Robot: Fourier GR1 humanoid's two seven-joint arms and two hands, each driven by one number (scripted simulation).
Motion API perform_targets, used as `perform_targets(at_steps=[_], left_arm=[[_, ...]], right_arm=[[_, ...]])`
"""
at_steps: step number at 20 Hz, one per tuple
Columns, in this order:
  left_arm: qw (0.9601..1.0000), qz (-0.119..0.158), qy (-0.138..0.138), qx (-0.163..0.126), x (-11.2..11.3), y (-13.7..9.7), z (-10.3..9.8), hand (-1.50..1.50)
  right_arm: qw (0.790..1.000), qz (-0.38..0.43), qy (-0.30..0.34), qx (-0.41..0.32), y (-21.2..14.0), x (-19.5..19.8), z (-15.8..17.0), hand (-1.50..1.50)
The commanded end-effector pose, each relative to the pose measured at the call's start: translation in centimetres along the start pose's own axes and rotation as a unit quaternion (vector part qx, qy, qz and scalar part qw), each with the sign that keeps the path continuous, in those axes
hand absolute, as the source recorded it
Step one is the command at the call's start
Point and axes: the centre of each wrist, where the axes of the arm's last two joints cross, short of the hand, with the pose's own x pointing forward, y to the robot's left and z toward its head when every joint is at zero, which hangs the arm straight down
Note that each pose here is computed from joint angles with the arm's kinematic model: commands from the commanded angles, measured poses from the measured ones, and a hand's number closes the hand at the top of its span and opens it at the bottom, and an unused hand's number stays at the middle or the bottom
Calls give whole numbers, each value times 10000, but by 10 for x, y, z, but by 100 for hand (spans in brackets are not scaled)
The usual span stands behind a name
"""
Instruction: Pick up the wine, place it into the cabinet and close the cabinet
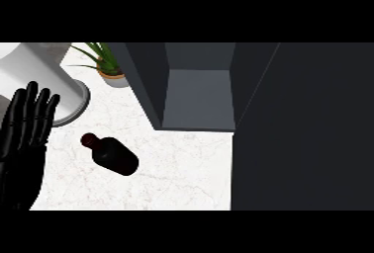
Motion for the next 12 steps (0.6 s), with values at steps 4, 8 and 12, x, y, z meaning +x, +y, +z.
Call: perform_targets(at_steps=[4, 8, 12], left_arm=[[9648, 1250, -669, -2215, 7, -9, -10, -150], [9052, 2365, 92, -3529, -15, -23, -1, -150], [8817, 2647, 209, -3900, -10, 20, -13, -150]], right_arm=[[9996, 163, -237, -6, -2, 10, 7, -150], [9956, -609, 218, 680, 19, 7, 15, -150], [9936, -741, 330, 789, 17, 37, 34, -150]])
